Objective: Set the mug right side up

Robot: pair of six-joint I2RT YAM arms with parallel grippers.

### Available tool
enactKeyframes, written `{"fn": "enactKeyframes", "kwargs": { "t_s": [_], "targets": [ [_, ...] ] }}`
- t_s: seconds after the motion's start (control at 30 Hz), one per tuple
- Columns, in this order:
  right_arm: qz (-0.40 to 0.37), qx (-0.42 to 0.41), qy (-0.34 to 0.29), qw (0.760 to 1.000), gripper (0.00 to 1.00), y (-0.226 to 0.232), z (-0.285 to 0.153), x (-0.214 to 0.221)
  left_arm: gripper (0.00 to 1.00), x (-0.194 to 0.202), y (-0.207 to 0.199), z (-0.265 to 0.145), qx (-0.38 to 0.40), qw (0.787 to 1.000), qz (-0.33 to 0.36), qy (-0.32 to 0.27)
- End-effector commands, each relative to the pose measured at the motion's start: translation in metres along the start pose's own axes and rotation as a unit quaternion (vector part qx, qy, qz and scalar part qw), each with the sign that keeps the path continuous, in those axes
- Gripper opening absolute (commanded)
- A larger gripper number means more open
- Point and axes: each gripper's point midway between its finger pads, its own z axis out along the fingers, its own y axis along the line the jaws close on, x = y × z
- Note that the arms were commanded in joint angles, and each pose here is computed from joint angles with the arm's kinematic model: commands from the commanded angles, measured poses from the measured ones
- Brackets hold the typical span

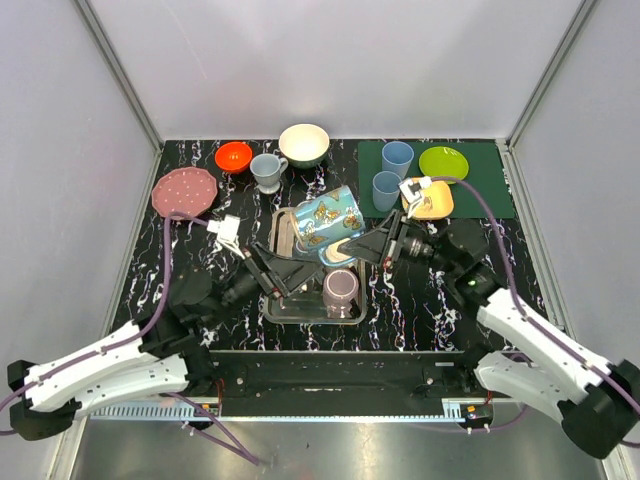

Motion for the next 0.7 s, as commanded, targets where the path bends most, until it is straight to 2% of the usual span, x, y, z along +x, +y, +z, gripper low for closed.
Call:
{"fn": "enactKeyframes", "kwargs": {
  "t_s": [0.0, 0.03, 0.1, 0.13, 0.2, 0.23, 0.3, 0.33, 0.4, 0.5, 0.57, 0.67],
  "targets": [
    [-0.154, 0.038, -0.042, 0.986, 0.0, 0.051, -0.015, -0.041, 0.93, -0.037, -0.006, -0.018, -0.023, 0.997, 0.032, -0.06],
    [-0.162, 0.055, -0.051, 0.984, 0.0, 0.05, -0.017, -0.046, 0.99, -0.043, -0.002, -0.02, -0.037, 0.996, 0.043, -0.072],
    [-0.175, 0.111, -0.043, 0.977, 0.0, 0.046, -0.027, -0.05, 0.99, -0.05, 0.002, -0.024, -0.053, 0.994, 0.052, -0.085],
    [-0.181, 0.163, -0.07, 0.967, 0.0, 0.035, -0.034, -0.064, 0.99, -0.057, 0.009, -0.027, -0.077, 0.99, 0.063, -0.096],
    [-0.192, 0.281, -0.057, 0.939, 0.0, 0.011, -0.057, -0.072, 0.99, -0.06, 0.026, -0.034, -0.122, 0.985, 0.076, -0.099],
    [-0.182, 0.397, -0.064, 0.897, 0.0, -0.022, -0.089, -0.077, 0.99, -0.072, 0.032, -0.04, -0.149, 0.978, 0.076, -0.125],
    [-0.197, 0.495, -0.075, 0.843, 0.0, -0.042, -0.117, -0.094, 0.99, -0.075, 0.054, -0.05, -0.207, 0.966, 0.086, -0.131],
    [-0.202, 0.568, -0.085, 0.794, 0.0, -0.058, -0.145, -0.099, 0.98, -0.085, 0.061, -0.056, -0.232, 0.956, 0.086, -0.155],
    [-0.199, 0.633, -0.099, 0.742, 0.0, -0.077, -0.171, -0.103, 0.97, -0.086, 0.075, -0.064, -0.266, 0.946, 0.091, -0.16],
    [-0.178, 0.686, -0.107, 0.697, 0.0, -0.104, -0.194, -0.096, 0.96, -0.088, 0.085, -0.069, -0.284, 0.939, 0.092, -0.172],
    [-0.151, 0.71, -0.104, 0.679, 0.0, -0.127, -0.203, -0.089, 0.96, -0.084, 0.092, -0.069, -0.291, 0.937, 0.093, -0.171],
    [-0.094, 0.731, -0.111, 0.667, 0.0, -0.163, -0.22, -0.085, 0.96, -0.077, 0.102, -0.068, -0.299, 0.935, 0.099, -0.161]
  ]
}}
